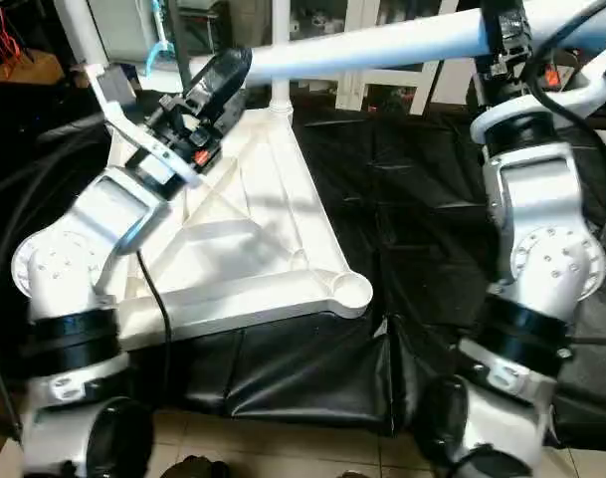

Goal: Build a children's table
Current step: Insert table leg to table base

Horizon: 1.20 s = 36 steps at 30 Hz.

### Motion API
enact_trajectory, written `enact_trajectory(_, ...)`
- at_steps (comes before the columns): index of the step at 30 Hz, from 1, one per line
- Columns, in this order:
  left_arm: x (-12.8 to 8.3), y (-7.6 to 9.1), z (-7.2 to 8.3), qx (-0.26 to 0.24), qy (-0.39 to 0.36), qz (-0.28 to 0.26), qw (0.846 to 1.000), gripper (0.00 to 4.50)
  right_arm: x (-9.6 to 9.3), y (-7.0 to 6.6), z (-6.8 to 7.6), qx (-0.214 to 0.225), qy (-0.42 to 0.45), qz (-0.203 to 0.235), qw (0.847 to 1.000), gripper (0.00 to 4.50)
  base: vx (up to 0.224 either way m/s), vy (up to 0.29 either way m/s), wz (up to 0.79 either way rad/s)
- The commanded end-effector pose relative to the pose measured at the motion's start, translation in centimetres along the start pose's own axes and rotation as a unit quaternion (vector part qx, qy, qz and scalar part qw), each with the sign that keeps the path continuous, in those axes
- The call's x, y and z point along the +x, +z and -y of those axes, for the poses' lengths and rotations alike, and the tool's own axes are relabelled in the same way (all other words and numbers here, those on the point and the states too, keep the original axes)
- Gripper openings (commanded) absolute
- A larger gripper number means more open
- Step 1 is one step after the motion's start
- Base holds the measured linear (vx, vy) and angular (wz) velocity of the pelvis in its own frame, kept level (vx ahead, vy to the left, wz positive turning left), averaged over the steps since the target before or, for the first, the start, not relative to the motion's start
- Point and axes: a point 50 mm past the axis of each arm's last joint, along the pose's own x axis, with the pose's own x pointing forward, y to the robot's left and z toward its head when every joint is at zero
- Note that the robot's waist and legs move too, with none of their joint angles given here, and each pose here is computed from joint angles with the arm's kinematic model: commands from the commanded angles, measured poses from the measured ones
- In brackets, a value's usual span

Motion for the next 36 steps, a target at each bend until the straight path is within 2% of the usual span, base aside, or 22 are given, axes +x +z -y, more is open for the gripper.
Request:
enact_trajectory(1, 0.2, 0.1, -0.5, -0.043, 0.035, 0.026, 0.998, 4.50, 0.3, 0.6, -2.0, 0.026, 0.043, 0.030, 0.998, 1.82, 0.000, 0.000, 0.00)
enact_trajectory(9, 0.7, 1.6, -0.6, -0.054, 0.062, 0.080, 0.993, 4.50, -0.4, -1.1, -2.2, 0.020, 0.050, -0.010, 0.998, 1.82, 0.000, 0.000, 0.00)
enact_trajectory(10, 0.8, 2.1, -0.2, -0.067, 0.049, 0.097, 0.992, 4.50, -0.6, -1.7, -2.0, 0.004, 0.040, -0.021, 0.999, 1.82, 0.000, 0.000, 0.00)
enact_trajectory(12, 0.9, 2.2, 0.1, -0.078, 0.033, 0.103, 0.991, 4.50, -0.7, -1.7, -1.8, -0.004, 0.030, -0.017, 0.999, 1.82, 0.000, 0.000, 0.00)
enact_trajectory(15, 0.9, 2.0, 0.5, -0.082, 0.013, 0.090, 0.993, 4.50, -0.6, -1.7, -1.6, 0.000, 0.022, 0.000, 1.000, 1.82, 0.000, 0.000, 0.00)
enact_trajectory(19, 0.9, 1.7, 0.7, -0.073, 0.011, 0.077, 0.994, 4.50, -0.6, -1.8, -1.7, 0.001, 0.027, -0.003, 1.000, 1.81, 0.000, 0.000, 0.00)
enact_trajectory(22, 0.9, 1.6, 0.6, -0.067, 0.017, 0.078, 0.995, 4.50, -0.8, -2.6, -1.8, 0.015, 0.035, -0.025, 0.999, 1.81, 0.000, 0.000, 0.00)
enact_trajectory(25, 1.1, 1.5, -0.2, -0.062, 0.062, 0.092, 0.992, 4.50, -1.3, -4.2, -1.9, 0.022, 0.034, -0.049, 0.998, 1.81, 0.000, 0.000, 0.00)
enact_trajectory(27, 1.2, 1.6, -0.6, -0.061, 0.074, 0.100, 0.990, 4.50, -1.4, -4.5, -1.8, 0.034, 0.029, -0.043, 0.998, 1.81, 0.000, 0.000, 0.00)
enact_trajectory(28, 1.2, 1.6, -0.6, -0.062, 0.075, 0.101, 0.990, 4.16, -1.4, -4.5, -1.8, 0.034, 0.029, -0.042, 0.998, 1.81, 0.000, 0.000, 0.00)
enact_trajectory(32, 1.5, 1.6, -0.7, -0.076, 0.083, 0.115, 0.987, 4.13, -1.4, -5.5, -2.0, 0.025, 0.026, -0.039, 0.999, 1.81, 0.000, 0.000, 0.00)
enact_trajectory(34, 1.5, 1.5, -0.6, -0.081, 0.088, 0.114, 0.986, 3.83, -1.4, -5.9, -2.2, 0.022, 0.027, -0.036, 0.999, 1.81, 0.000, 0.000, 0.00)
enact_trajectory(36, 1.5, 1.4, -0.6, -0.084, 0.094, 0.118, 0.985, 3.74, -1.3, -6.1, -2.4, 0.019, 0.027, -0.032, 0.999, 1.81, 0.000, 0.000, 0.00)
